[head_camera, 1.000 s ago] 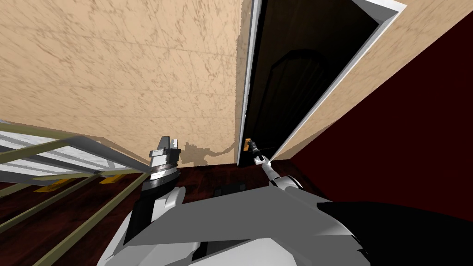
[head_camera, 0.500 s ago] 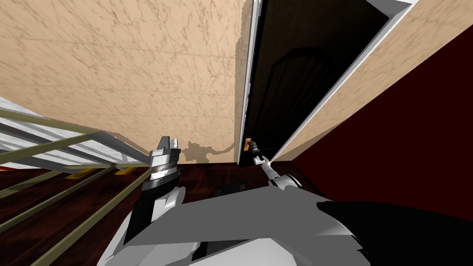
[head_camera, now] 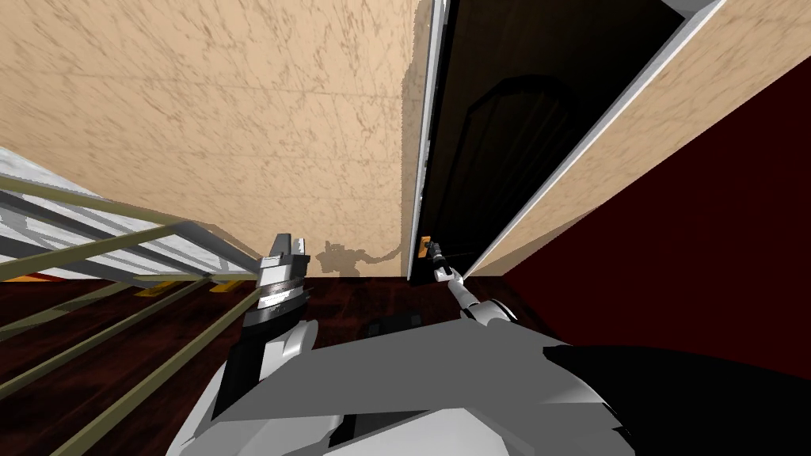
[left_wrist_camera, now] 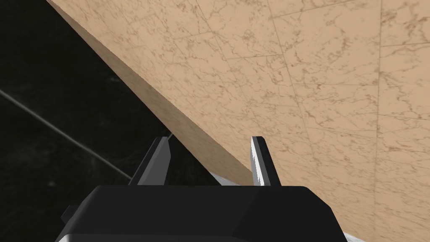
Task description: Pull the door open
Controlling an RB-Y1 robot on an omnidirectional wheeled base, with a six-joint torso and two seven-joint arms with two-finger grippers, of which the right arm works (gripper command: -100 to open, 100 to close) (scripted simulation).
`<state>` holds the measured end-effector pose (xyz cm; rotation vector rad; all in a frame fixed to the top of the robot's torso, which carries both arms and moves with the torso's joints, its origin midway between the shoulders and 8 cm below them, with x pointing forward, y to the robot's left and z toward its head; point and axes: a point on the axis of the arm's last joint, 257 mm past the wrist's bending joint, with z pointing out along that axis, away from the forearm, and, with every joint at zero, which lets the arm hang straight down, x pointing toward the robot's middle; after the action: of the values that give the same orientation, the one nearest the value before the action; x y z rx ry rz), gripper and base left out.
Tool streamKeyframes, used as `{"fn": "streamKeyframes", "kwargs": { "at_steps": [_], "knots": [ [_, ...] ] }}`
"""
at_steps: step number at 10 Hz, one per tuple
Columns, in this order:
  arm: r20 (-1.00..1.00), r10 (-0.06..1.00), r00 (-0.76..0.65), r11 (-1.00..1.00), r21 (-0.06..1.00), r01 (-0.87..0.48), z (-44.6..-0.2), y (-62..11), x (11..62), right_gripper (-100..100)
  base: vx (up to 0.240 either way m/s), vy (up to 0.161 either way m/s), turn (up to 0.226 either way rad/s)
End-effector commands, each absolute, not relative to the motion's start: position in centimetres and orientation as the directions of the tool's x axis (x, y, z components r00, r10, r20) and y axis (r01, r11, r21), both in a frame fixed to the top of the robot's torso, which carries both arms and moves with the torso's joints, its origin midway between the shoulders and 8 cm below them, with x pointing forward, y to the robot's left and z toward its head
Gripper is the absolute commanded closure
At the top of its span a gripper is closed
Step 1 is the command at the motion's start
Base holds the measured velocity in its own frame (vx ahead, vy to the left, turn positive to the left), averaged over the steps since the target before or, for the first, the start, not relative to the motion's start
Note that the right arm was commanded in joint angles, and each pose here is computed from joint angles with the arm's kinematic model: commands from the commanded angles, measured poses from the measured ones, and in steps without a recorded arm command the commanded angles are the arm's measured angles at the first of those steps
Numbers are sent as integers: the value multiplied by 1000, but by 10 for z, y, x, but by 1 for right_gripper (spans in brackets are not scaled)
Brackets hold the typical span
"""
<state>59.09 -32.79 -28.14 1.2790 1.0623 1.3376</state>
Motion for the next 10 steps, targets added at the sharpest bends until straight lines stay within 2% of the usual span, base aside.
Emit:
{"fn": "streamKeyframes", "kwargs": {
  "at_steps": [1, 3, 6, 10],
  "knots": [
    [235, 972, -4, -235, 968, -85, -276, -315, 595, 100, -53, -40, 108],
    [239, 971, -4, -239, 967, -85, -276, -315, 595, 100, -38, -20, 40],
    [366, 930, 5, -365, 927, -87, -277, -319, 596, 100, -52, -40, 96],
    [428, 904, 9, -425, 901, -89, -277, -320, 596, 100, -27, -15, 29]
  ]
}}
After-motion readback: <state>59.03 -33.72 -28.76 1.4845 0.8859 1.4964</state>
